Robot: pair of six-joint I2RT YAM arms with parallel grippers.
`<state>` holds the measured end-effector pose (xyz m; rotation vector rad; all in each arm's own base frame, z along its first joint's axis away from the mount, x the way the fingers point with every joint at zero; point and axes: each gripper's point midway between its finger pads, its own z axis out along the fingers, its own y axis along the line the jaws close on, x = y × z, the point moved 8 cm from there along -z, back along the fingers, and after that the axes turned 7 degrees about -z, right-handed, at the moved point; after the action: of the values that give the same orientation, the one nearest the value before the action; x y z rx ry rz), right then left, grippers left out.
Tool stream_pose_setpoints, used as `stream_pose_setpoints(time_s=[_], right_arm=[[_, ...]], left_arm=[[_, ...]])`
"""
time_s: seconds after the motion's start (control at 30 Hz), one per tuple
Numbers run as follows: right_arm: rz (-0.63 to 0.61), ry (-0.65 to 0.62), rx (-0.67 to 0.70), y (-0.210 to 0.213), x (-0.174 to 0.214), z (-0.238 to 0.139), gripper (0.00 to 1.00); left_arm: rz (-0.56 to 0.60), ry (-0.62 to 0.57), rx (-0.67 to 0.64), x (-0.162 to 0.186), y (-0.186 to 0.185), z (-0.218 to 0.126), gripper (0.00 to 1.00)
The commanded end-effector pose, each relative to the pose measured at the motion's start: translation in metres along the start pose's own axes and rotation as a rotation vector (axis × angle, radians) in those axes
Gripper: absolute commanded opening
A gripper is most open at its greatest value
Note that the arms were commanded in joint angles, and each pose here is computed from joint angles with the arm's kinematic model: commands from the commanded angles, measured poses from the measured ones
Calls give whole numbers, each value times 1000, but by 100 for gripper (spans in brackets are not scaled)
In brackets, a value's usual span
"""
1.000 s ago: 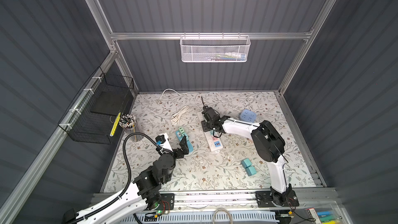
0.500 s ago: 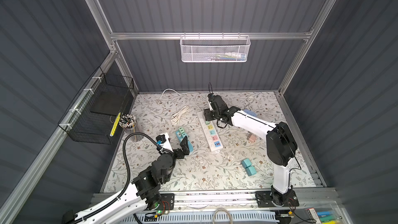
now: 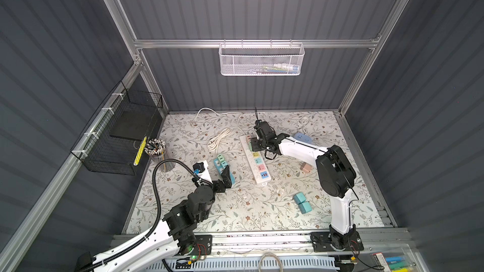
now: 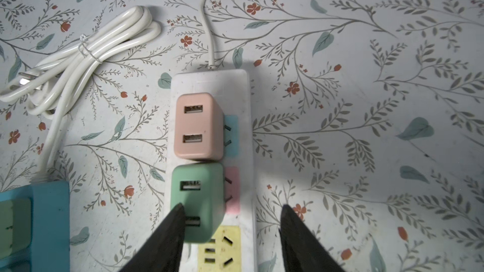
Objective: Insert the plug
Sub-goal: 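Open the right gripper and move it to the loose mauve charger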
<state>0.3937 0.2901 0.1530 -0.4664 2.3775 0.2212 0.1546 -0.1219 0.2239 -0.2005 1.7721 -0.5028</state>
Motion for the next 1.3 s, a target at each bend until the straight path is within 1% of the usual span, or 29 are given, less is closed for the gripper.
stream_pose_setpoints(time_s=[0.0,0.13,0.2,0.27,0.33,0.43,0.5,0.6,0.7,0.77,0.9,0.97,1.1,1.17,1.27], right_arm=[[-1,20,22,-4,5,-10,59],[14,-40,7,-4,-12,-42,63],[36,-66,32,-11,-14,-64,65],[79,-72,91,-24,-3,-83,66],[137,-51,161,-42,15,-97,68],[237,29,285,-78,57,-117,70],[337,80,354,-105,87,-129,73],[455,137,374,-134,121,-138,75],[493,162,387,-149,138,-140,72],[496,171,384,-156,143,-136,70],[550,225,339,-170,147,-123,69],[564,232,327,-175,148,-117,69],[586,266,299,-178,150,-104,69],[591,279,271,-178,152,-97,68],[590,287,266,-178,154,-93,67]], left_arm=[[-15,-33,35,-14,-11,1,100],[-1,-16,44,-13,-17,4,100],[8,-1,46,-11,-18,6,100],[3,14,42,-9,-19,7,100],[-7,28,44,-10,-22,8,100],[-1,57,59,-11,-30,12,100],[11,71,71,-11,-36,16,100],[17,83,83,-6,-43,22,100],[12,107,77,1,-47,30,100],[22,143,36,8,-48,37,100],[84,241,-29,23,-52,49,100],[110,279,-55,29,-52,54,100],[129,338,-53,40,-54,59,100],[122,347,-53,44,-53,59,100],[119,348,-45,45,-52,59,100]])
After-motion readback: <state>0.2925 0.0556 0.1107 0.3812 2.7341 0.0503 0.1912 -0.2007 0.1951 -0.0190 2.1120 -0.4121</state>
